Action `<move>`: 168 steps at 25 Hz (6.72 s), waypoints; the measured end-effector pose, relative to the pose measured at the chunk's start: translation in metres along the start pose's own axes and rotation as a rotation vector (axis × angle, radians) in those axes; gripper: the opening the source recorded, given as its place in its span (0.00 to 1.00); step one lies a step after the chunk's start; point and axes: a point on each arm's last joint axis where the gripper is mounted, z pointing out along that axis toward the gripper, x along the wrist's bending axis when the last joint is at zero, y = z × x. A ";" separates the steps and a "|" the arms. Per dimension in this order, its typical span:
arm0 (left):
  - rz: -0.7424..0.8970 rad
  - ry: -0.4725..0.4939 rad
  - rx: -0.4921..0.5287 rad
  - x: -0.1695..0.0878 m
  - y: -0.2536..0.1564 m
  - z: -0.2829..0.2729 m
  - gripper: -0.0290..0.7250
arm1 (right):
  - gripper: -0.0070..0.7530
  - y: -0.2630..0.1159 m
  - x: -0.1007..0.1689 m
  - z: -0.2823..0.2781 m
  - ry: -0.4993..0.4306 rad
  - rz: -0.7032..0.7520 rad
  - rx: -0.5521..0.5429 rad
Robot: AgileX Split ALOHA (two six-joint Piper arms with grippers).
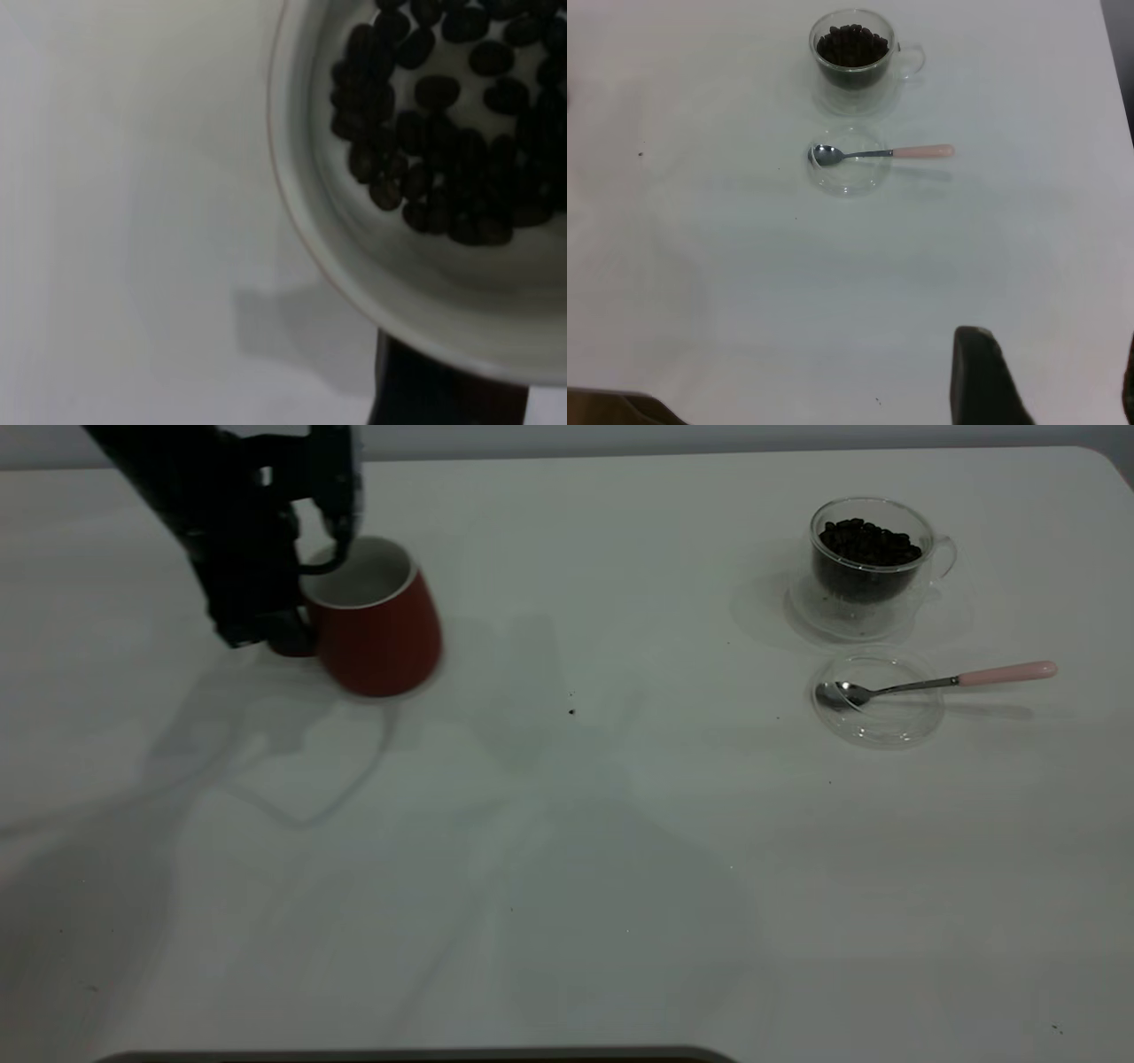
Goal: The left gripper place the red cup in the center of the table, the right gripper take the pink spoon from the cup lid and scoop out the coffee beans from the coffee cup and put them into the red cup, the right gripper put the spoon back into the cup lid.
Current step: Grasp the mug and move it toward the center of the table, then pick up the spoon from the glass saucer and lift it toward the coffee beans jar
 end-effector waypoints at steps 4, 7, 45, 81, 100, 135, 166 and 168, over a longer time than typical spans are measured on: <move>0.026 0.029 -0.026 -0.004 0.018 0.001 0.68 | 0.56 0.000 0.000 0.000 0.000 0.000 0.000; 0.062 0.047 -0.043 -0.009 0.034 0.002 0.68 | 0.56 0.000 0.000 0.000 0.000 0.000 0.000; -0.307 0.025 -0.155 -0.009 0.070 -0.169 0.65 | 0.56 0.000 0.000 0.000 0.000 0.000 0.000; -1.119 0.054 0.085 -0.274 -0.085 -0.292 0.65 | 0.56 0.000 0.000 0.000 0.000 0.000 0.000; -1.193 0.442 -0.445 -0.343 -0.118 -0.335 0.65 | 0.56 0.000 0.000 0.000 0.000 0.000 0.000; -1.263 0.506 -0.438 -0.348 -0.119 -0.336 0.65 | 0.56 0.000 0.001 0.000 0.015 0.008 -0.001; -1.263 0.505 -0.437 -0.348 -0.119 -0.336 0.65 | 0.71 0.078 -0.011 0.253 0.181 0.036 0.448; -1.263 0.505 -0.437 -0.348 -0.119 -0.336 0.65 | 0.71 0.078 -0.012 0.277 0.186 0.068 0.478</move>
